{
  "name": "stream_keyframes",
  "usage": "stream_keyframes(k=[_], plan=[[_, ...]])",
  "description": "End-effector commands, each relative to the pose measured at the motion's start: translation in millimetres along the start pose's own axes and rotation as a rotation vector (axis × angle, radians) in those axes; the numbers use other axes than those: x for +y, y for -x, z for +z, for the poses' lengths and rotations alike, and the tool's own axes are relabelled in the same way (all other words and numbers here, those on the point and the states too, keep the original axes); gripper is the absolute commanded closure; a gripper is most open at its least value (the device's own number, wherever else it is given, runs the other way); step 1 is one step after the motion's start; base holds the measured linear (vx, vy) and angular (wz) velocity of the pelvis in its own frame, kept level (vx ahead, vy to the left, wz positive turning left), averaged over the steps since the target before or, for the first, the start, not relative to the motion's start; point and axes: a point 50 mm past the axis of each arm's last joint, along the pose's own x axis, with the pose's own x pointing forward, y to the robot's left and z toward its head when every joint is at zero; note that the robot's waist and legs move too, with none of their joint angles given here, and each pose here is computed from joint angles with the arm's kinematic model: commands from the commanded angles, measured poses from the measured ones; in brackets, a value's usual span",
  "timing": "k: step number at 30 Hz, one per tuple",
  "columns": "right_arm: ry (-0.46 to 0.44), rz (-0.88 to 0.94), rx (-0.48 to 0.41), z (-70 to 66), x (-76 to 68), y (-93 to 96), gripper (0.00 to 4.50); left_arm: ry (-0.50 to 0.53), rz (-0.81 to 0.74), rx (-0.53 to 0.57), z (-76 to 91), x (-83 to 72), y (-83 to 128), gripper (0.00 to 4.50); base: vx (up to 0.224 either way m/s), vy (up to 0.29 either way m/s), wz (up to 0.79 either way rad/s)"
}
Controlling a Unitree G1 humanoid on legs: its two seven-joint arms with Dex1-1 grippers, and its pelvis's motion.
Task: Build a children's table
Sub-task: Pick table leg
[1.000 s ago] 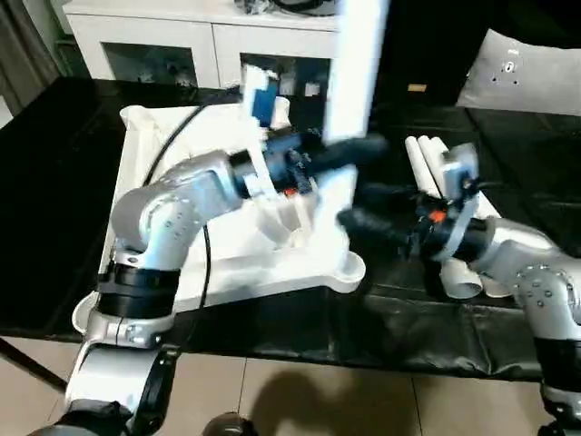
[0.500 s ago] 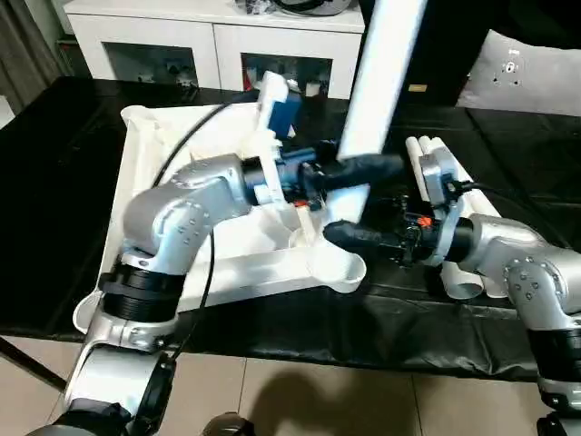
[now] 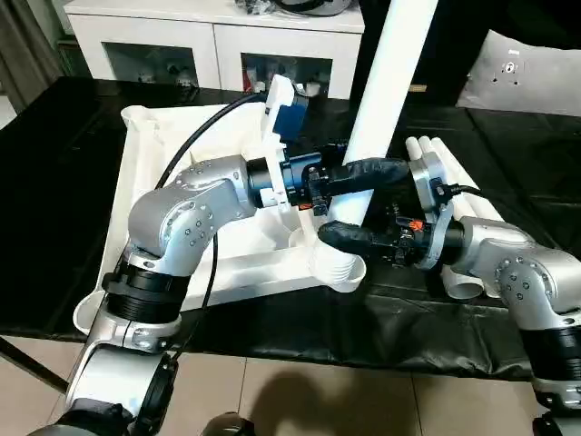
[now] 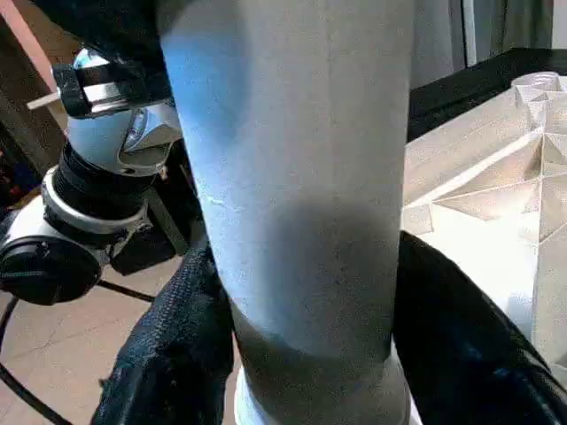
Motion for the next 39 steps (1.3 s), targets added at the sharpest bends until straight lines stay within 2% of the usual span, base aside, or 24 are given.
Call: stream_keyframes(k=[1, 7, 9, 11, 14, 22, 23, 26, 29, 34, 39], plan=[[0.015, 0.004, 0.002, 4.9, -1.0, -2.4, 2.35, -0.023, -0.021, 0.001, 0.4, -4.4, -4.5, 2.64, 0.0, 0.0, 0.0], [0.018, -0.002, 0.005, 3.6, -1.1, -3.5, 2.49, -0.019, -0.015, 0.0, -1.2, -4.3, -5.4, 2.64, 0.0, 0.0, 0.0], [0.017, -0.003, 0.005, 3.6, -1.4, -3.6, 1.84, -0.019, -0.015, 0.001, -1.4, -4.3, -5.5, 2.64, 0.0, 0.0, 0.0], [0.013, -0.001, 0.005, 3.6, -1.5, -3.7, 1.84, -0.019, -0.015, 0.002, -1.5, -4.2, -5.5, 2.64, 0.0, 0.0, 0.0], [0.011, -0.003, 0.001, 4.5, -2.3, -3.4, 1.44, -0.02, -0.019, 0.006, -1.6, -4.3, -5.6, 2.65, 0.0, 0.0, 0.0], [0.01, -0.007, -0.006, 5.1, -3.0, -2.8, 1.38, -0.019, -0.029, 0.013, -2.2, -4.8, -5.3, 2.65, 0.0, 0.0, 0.0], [0.006, -0.002, -0.009, 5.3, -2.5, -2.7, 1.66, -0.02, -0.03, 0.014, -2.3, -4.9, -5.1, 2.65, 0.0, 0.0, 0.0], [-0.005, 0.01, -0.014, 5.7, -1.5, -2.3, 1.77, -0.022, -0.03, 0.019, -2.6, -4.9, -5.0, 2.65, 0.0, 0.0, 0.0], [-0.009, 0.014, -0.014, 5.7, -1.3, -2.1, 2.15, -0.022, -0.029, 0.02, -2.7, -4.7, -4.9, 2.65, 0.0, 0.0, 0.0], [-0.012, 0.011, -0.011, 5.0, -1.5, -2.4, 2.44, -0.023, -0.028, 0.021, -2.9, -4.6, -4.9, 2.65, 0.0, 0.0, 0.0], [-0.02, -0.024, -0.026, 4.1, -4.6, -3.4, 2.49, -0.011, 0.008, 0.019, -3.5, -2.7, -6.4, 2.65, 0.0, 0.0, 0.0]])
